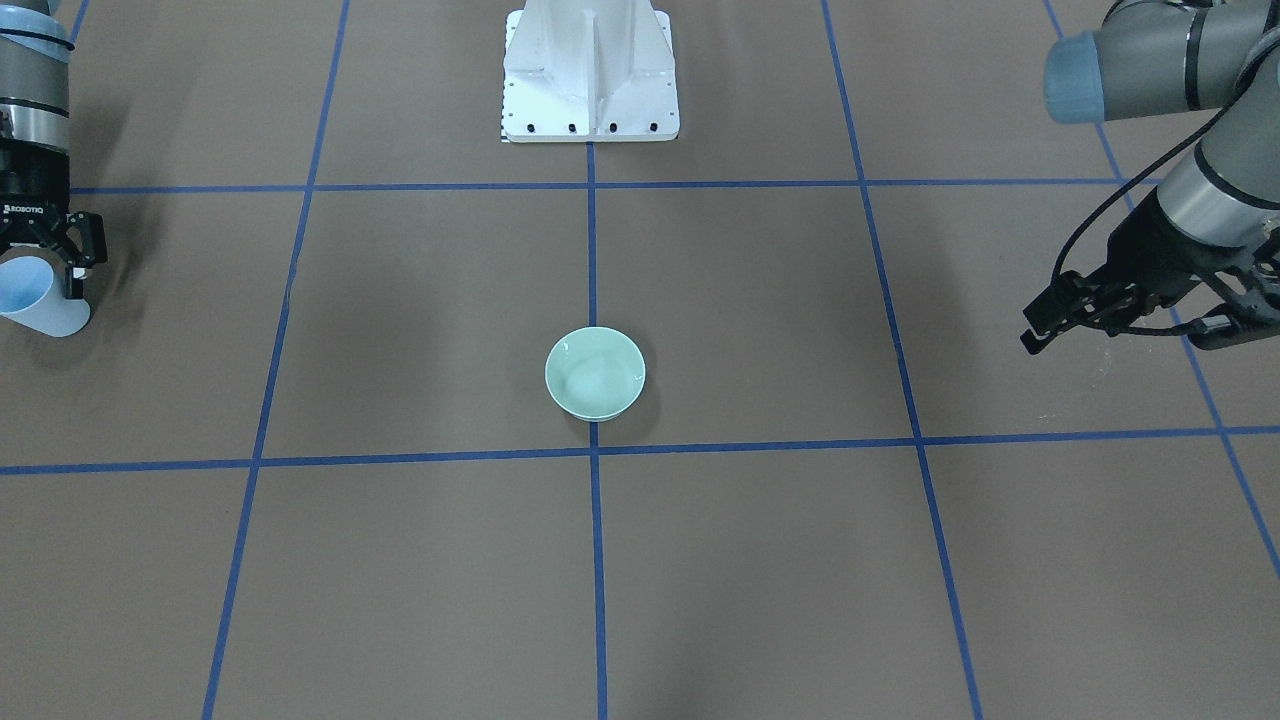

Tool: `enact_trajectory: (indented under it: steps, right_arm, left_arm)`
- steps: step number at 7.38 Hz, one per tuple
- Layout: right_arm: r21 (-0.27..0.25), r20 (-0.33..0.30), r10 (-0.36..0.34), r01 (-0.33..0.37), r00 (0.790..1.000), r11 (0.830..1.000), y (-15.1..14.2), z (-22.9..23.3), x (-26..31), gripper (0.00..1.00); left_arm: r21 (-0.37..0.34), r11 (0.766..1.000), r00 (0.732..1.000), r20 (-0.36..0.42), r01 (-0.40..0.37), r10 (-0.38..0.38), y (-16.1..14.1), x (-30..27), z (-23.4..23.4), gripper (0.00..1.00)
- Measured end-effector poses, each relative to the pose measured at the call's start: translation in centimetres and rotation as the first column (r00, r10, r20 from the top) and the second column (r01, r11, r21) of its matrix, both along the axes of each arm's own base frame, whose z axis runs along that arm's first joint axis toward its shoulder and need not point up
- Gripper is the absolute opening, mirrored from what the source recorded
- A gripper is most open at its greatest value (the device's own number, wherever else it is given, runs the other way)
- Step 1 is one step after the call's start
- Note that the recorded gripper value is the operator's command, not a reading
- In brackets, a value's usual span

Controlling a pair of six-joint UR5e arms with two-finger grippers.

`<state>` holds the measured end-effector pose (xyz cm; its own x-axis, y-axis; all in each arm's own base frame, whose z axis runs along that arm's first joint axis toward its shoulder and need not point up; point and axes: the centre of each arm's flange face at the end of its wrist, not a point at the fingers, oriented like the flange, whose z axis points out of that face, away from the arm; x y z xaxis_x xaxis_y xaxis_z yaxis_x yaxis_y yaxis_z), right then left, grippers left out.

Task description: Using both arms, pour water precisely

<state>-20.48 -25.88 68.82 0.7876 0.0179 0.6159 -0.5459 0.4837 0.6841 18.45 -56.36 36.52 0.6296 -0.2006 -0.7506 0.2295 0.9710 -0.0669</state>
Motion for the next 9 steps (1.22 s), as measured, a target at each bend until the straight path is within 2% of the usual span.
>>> enact_trajectory:
  steps: [3,5,9]
  right_arm:
    - [0.012,0.009,-0.02,0.02,1.0,1.0,0.9,0.4,3.1,0.99]
    - [0.041,0.023,-0.04,0.039,0.999,0.998,1.0,-0.3,3.6,0.99]
    - [0.059,0.053,-0.046,0.042,0.998,0.997,0.9,-1.8,3.3,0.99]
  left_arm:
    - [0.002,1.0,1.0,-0.001,0.001,-0.001,0.2,-0.1,-0.1,1.0]
    - [0.0,1.0,1.0,-0.001,0.001,-0.001,0.1,-0.1,0.0,1.0]
    - [0.003,1.0,1.0,-0.001,0.0,0.0,0.1,-0.1,0.0,1.0]
